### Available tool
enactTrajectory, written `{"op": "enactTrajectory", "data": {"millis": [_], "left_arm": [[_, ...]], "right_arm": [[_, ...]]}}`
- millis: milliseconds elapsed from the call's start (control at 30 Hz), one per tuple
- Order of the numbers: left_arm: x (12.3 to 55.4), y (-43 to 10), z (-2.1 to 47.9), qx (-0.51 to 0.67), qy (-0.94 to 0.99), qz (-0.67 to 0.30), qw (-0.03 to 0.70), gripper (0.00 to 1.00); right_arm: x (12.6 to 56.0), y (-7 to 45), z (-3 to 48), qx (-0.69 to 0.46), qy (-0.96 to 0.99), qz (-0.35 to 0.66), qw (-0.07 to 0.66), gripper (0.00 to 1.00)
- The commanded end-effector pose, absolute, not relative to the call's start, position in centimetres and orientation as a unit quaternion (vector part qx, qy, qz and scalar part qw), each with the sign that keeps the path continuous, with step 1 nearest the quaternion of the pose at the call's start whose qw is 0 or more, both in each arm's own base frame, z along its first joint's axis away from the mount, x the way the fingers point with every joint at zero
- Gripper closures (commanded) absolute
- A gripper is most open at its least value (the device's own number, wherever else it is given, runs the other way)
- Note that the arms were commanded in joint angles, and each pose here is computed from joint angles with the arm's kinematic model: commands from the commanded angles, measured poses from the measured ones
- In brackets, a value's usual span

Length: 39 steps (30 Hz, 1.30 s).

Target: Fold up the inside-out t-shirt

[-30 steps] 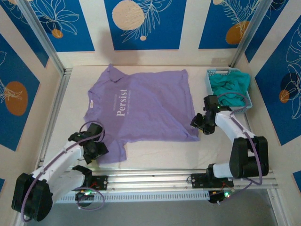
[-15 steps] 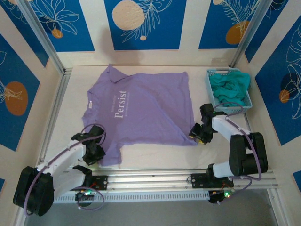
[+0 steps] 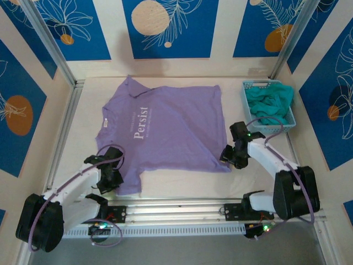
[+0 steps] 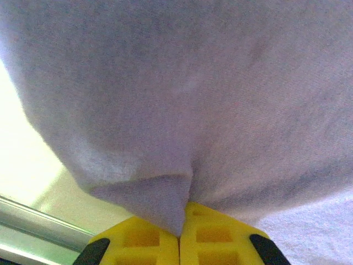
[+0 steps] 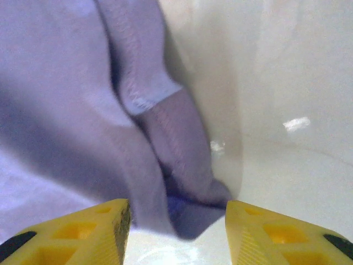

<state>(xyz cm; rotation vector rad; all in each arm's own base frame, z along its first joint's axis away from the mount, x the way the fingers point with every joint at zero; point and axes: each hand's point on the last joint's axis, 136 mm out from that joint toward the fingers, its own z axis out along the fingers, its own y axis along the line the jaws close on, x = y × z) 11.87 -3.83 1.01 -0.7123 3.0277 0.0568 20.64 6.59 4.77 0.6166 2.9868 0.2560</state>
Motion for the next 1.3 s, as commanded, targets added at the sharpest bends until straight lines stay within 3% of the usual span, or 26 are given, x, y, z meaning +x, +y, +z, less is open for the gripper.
{"op": "enactTrajectory", "data": {"millis": [0,200,733,1067,1267], "left_arm": [[16.4,-7.3,1.1,-0.210,0.971,-0.076,0.082,1.00],[16.7,-7.6,1.2,-0.208,0.971,-0.084,0.086,1.00],[17.3,-8.1,2.1,-0.203,0.967,-0.108,0.106,1.00],[17.5,-7.6,2.9,-0.200,0.966,-0.101,0.127,1.00],[19.7,-5.9,7.4,-0.195,0.953,-0.088,0.212,1.00]], "right_arm": [[18.9,7.0,5.5,0.209,0.975,0.069,0.024,0.50],[17.5,7.4,3.4,0.223,0.973,0.055,-0.006,0.50],[19.7,6.3,0.9,0.215,0.976,0.022,-0.013,0.57],[20.6,6.0,1.8,0.198,0.980,0.020,0.006,0.88],[23.6,6.8,7.9,0.155,0.979,0.072,0.108,0.97]]}}
